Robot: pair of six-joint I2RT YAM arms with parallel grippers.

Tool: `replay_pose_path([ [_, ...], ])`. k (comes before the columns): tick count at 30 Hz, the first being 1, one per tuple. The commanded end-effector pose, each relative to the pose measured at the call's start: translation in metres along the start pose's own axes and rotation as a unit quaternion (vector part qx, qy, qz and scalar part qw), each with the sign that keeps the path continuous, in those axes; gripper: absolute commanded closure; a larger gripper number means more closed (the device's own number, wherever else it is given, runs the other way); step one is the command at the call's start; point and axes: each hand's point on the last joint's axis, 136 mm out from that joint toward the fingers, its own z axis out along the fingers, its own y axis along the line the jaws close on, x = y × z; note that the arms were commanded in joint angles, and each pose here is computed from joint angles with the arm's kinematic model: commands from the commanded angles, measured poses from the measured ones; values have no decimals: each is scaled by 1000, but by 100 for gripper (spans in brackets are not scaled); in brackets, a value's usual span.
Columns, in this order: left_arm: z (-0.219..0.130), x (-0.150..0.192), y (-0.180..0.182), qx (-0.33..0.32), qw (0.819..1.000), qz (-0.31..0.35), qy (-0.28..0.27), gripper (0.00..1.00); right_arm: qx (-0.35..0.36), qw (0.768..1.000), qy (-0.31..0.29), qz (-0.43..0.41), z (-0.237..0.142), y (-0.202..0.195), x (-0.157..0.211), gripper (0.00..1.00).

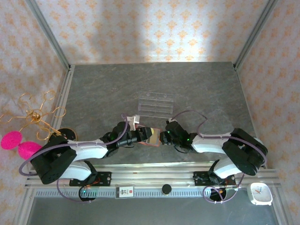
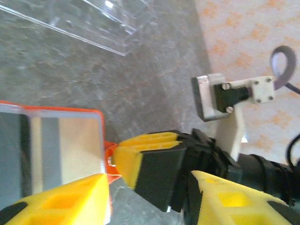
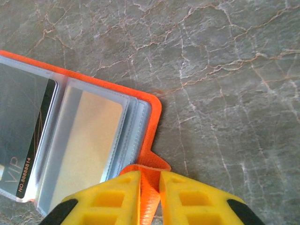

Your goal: Take the credit cards out of the card holder

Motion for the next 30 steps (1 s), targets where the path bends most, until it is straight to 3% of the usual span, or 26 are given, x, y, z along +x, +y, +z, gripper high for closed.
replay_pose_path([
  [1,-2,2,27,-102,991,81,14,50,34,999,6,-2,6,-15,7,82],
  [4,-3,5,41,-135,987,90,17,49,45,999,9,-2,9,-19,8,82],
  [10,-2,27,88,-188,980,56,45,56,65,998,11,-10,10,-24,7,82],
  [19,3,41,101,-180,981,27,65,55,75,996,10,-35,13,-16,1,82],
  [30,6,38,85,-141,988,15,64,63,84,994,-33,-54,-5,0,-27,60],
])
